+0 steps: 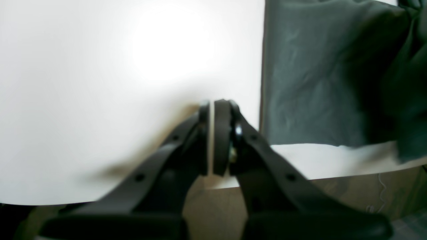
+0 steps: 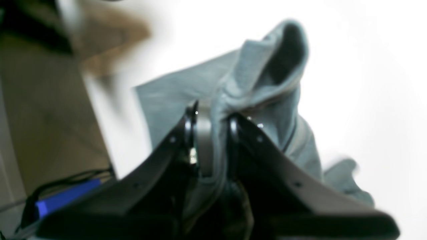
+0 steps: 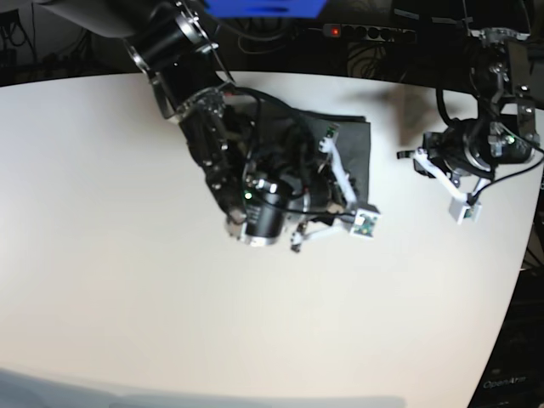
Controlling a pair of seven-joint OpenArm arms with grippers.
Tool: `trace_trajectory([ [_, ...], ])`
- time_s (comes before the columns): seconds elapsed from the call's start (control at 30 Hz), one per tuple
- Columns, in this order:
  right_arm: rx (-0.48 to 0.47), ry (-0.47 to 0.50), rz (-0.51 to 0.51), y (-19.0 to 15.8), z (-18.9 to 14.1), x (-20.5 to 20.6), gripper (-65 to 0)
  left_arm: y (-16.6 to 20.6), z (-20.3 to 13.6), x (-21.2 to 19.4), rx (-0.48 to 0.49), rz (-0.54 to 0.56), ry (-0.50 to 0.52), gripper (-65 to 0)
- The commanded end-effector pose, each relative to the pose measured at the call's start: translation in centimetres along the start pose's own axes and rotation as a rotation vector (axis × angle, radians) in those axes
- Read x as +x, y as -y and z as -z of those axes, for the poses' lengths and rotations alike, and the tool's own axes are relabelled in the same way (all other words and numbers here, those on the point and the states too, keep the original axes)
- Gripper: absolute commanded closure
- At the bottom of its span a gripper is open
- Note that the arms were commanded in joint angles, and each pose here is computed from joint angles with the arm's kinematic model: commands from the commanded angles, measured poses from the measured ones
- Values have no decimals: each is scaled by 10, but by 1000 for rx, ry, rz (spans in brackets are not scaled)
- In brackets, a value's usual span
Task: Fold the T-shirt properly
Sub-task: 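Lift the held end with the right gripper and fold it toward the left gripper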
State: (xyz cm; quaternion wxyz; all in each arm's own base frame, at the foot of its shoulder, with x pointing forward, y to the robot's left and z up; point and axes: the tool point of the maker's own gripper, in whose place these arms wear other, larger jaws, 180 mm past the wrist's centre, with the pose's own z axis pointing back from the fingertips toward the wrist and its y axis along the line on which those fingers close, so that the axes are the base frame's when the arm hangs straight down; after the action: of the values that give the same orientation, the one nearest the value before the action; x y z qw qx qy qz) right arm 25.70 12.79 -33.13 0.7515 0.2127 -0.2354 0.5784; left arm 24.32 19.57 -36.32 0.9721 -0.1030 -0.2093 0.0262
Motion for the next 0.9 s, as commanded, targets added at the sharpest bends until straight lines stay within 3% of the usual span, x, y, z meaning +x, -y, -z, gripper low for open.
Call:
trace_trajectory([
  [0.0,11,31,-49,-6,-3,16,-7,-3,-6,7,10,20,12,-24],
  [0.13,56,-6,-97,-24,9,14,-7,-2,-5,4,9,17,0,-24],
  [0.27,115,-95,-60,-29,30,-9,-7,-2,-5,3,9,13,-6,-24],
  [0.6,189,-70,17,-36,57,-20,-10,-3,-3,-7,8,3,-23,-24],
  [0.67,183,-70,12,-33,56,-18,-49,-3,-2,-11,9,1,-30,-24],
  [0.87,173,-66,5,-28,54,-15,-300,-2,-3,-10,6,3,-27,-24],
])
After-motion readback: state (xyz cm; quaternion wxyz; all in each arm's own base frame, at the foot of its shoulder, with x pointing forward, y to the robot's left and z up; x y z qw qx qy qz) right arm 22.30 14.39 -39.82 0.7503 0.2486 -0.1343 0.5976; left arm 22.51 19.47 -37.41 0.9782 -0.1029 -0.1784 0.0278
